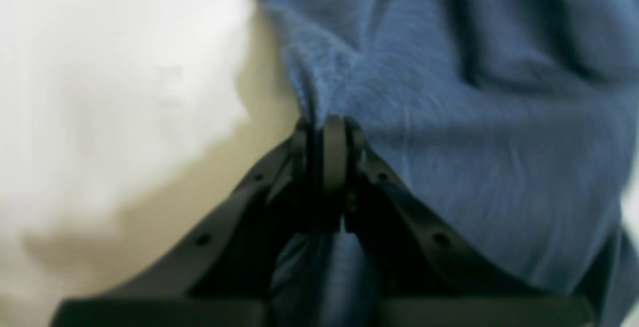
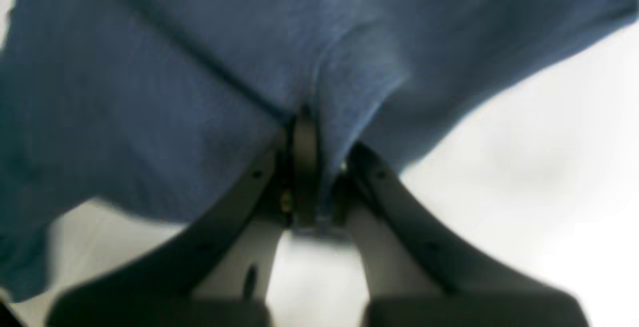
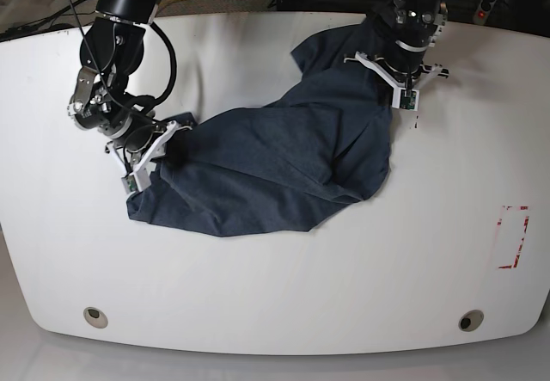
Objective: Fold the T-shirt properly
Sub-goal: 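Lift the shirt with both grippers and pull it apart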
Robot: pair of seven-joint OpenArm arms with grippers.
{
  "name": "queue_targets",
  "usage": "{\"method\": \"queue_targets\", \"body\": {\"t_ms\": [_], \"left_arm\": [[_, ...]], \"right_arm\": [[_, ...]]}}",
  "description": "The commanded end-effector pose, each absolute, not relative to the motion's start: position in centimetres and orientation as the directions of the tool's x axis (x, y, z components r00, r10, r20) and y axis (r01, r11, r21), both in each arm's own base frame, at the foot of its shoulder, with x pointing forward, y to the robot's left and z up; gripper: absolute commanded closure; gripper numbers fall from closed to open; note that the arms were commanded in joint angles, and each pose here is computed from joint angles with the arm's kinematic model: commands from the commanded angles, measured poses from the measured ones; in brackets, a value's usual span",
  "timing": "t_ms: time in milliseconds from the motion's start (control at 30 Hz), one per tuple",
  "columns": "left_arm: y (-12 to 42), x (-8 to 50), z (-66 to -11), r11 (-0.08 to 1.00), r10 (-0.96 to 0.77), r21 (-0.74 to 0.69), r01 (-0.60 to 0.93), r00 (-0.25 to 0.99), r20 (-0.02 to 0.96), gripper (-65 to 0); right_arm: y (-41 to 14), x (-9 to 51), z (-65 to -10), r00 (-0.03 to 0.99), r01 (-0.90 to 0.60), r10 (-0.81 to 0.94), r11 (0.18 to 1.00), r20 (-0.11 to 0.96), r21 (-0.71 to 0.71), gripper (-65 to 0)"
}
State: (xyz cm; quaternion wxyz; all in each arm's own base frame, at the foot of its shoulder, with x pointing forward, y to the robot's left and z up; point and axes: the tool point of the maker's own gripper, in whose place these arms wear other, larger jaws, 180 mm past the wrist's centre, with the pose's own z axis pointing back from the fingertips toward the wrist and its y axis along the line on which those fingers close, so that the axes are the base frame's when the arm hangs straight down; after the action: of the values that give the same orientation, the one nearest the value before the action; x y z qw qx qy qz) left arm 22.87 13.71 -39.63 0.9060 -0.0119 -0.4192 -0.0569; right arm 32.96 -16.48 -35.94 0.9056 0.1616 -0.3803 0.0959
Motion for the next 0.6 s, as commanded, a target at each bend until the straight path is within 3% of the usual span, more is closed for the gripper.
{"method": "queue_targets", "body": {"t_ms": [0, 567], "left_arm": [[15.3, 25.4, -36.8, 0.99, -0.133, 0.081, 0.113, 0.587, 0.798, -0.1], [21.6, 36.2, -22.1, 0.941, -0.328, 0.337, 0.036, 0.351, 0.877, -0.1]], "right_arm": [[-17.5, 35.5, -32.1, 0.597, -0.326, 0.073, 0.932, 0.799, 0.158, 0.0], [-18.9, 44.8, -16.9, 0.283, -0.377, 0.202, 0.922, 0.938, -0.085, 0.0]]}}
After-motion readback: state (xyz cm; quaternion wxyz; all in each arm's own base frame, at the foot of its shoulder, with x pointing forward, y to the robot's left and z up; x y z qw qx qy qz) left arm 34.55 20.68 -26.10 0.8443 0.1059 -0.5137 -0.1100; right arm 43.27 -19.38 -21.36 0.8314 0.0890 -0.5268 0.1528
